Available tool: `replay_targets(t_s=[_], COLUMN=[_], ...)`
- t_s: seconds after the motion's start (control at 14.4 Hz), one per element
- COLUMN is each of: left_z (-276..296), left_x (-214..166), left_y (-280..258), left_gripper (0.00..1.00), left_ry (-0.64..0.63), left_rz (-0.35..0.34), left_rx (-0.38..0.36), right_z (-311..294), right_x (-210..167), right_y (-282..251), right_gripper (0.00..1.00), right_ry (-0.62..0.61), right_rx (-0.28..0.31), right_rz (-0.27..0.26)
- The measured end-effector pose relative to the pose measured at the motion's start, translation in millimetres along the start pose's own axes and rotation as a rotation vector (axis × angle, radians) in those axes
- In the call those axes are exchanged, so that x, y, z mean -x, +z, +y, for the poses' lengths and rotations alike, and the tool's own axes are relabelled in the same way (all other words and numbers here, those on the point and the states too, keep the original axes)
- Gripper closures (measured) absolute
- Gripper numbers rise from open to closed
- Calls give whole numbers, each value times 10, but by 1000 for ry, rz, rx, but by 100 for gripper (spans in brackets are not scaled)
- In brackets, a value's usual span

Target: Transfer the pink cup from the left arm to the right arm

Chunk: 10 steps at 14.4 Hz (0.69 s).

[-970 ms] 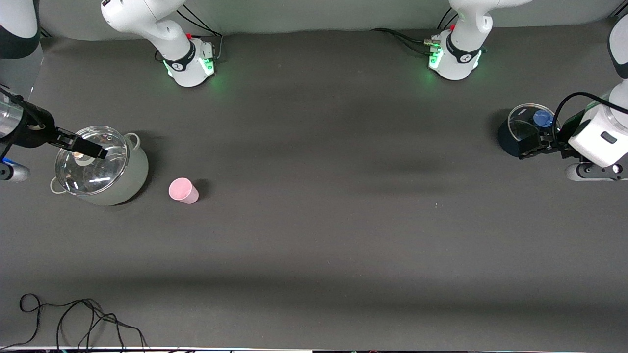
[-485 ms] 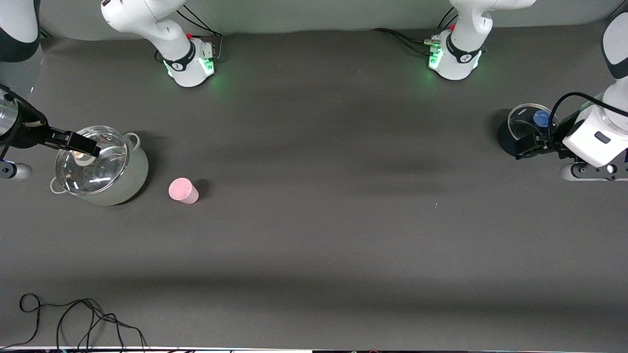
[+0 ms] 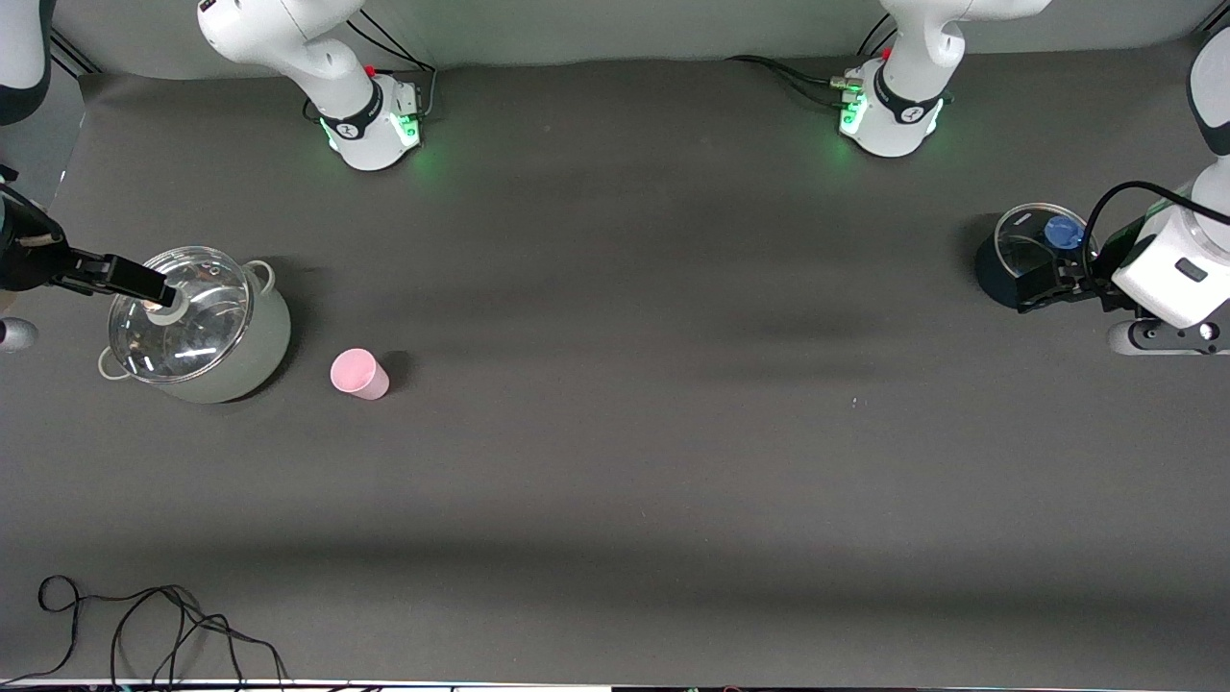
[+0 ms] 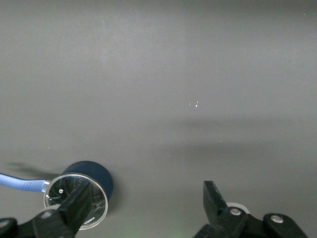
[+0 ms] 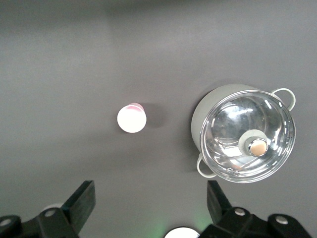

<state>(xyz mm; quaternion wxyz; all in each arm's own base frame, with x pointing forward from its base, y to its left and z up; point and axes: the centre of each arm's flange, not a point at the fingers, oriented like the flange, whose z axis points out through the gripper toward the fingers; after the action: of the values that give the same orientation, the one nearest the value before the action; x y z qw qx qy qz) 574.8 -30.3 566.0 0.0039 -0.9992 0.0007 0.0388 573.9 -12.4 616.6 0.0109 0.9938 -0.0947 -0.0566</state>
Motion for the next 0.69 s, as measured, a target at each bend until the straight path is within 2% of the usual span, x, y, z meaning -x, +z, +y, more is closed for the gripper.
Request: replay_targets(t_s=[0.35,0.69], left_z=[-30,-34], left_x=[0,-1], left_y=[-3,-5], left_gripper=[0,0], left_ry=[42,46], left_rz=[0,0], left_rx=[0,0], right_z=[342,696], right_x=[84,265], right_y=[54,44], right_gripper=[0,0], right_ry=[-33,-159], right_rx=[-74,-93], right_rz=[65,123])
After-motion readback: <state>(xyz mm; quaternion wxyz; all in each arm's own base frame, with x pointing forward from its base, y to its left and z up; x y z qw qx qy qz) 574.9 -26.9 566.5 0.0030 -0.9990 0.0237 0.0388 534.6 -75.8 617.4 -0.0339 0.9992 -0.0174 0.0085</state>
